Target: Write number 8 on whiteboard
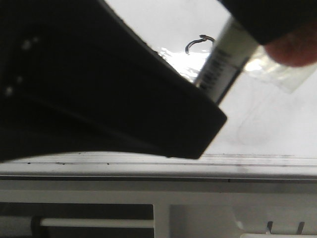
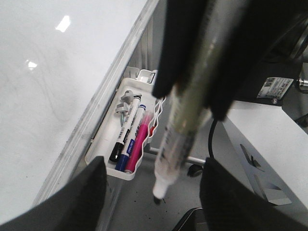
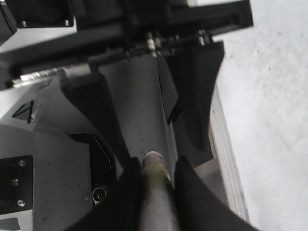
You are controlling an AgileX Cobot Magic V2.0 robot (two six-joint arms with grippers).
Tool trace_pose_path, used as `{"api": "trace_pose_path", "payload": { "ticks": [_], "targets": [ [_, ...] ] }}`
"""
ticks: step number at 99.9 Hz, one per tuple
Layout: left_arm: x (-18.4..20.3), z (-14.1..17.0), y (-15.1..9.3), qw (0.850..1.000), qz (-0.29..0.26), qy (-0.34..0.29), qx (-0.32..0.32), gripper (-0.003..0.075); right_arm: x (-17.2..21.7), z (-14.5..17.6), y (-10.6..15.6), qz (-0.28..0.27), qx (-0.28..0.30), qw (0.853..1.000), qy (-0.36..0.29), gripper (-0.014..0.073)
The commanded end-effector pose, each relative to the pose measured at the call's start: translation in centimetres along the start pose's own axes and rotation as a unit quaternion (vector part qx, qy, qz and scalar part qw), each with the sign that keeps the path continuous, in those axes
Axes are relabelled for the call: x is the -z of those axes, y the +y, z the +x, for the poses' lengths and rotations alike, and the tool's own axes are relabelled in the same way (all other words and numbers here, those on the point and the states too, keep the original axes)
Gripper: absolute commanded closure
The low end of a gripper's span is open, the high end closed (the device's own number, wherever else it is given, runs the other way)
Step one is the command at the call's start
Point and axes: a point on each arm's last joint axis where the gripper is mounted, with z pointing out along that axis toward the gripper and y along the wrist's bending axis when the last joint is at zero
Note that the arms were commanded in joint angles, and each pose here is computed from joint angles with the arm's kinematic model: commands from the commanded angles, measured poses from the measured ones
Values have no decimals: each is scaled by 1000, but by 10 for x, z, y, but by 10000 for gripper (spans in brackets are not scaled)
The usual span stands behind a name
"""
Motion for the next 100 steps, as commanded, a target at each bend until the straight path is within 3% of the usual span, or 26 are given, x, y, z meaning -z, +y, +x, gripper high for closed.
{"api": "trace_pose_path", "payload": {
  "ticks": [1,19,36,68,78,100],
  "targets": [
    [3,-15,0,1000,0,-26,5,344,7,-18,0,13,10,998,-66,666],
    [3,-14,-2,1000,13,-24,11,476,2,-18,2,-2,-1,998,-60,666],
    [3,-14,-5,999,25,-24,21,738,-5,-19,3,-16,-16,998,-57,666],
    [1,-6,-6,999,27,-13,30,741,-9,-21,2,-19,-23,998,-59,645],
    [0,0,-6,999,30,-7,41,741,-9,-22,2,-14,-24,997,-67,552],
    [-1,0,-6,999,28,-8,43,741,1,-26,-3,14,-2,996,-86,170]
  ]
}}
